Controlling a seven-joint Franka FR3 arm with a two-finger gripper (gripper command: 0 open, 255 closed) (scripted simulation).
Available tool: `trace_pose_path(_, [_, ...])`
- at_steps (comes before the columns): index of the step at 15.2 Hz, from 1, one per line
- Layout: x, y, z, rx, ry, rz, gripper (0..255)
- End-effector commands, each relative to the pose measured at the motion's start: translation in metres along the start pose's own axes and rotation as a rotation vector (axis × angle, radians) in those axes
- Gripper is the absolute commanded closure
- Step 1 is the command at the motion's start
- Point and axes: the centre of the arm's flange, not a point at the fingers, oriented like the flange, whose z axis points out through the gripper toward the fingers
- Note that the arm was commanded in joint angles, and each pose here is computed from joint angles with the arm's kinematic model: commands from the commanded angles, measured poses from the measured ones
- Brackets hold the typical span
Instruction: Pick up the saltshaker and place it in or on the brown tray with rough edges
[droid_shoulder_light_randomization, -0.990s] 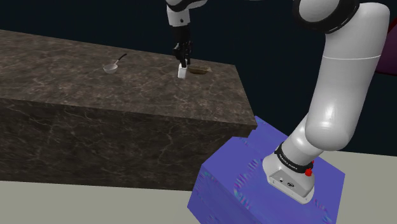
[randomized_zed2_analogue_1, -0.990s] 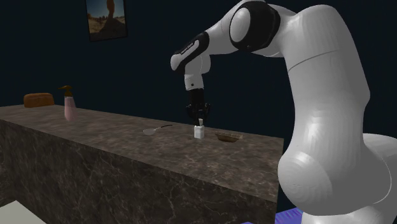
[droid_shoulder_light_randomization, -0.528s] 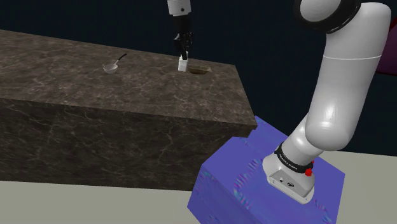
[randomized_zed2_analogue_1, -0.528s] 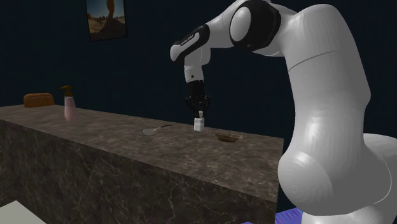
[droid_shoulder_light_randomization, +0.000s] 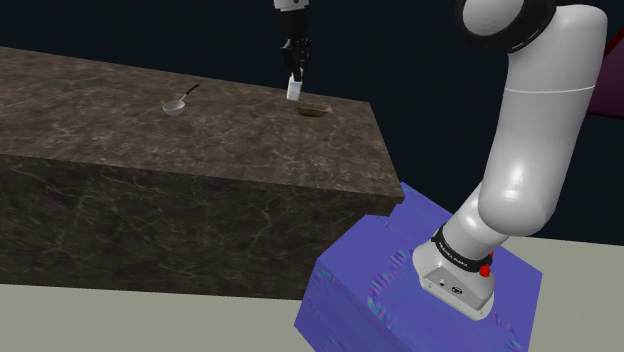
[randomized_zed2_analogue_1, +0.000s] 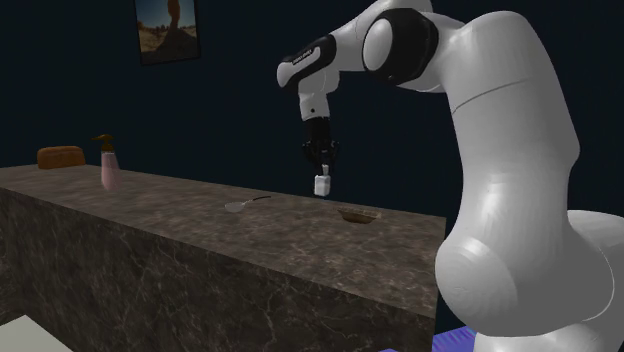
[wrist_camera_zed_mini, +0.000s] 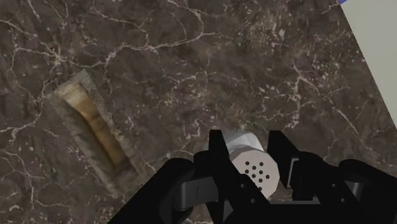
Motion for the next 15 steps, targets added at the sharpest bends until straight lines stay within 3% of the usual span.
trace_pose_path(1, [-0.002,0.027,-0.005,0.000,0.000,-0.001,255])
trace_pose_path(10, [-0.009,0.156,-0.028,0.000,0.000,-0.001,255])
trace_pose_path(15, [-0.002,0.155,-0.003,0.000,0.000,-0.001,255])
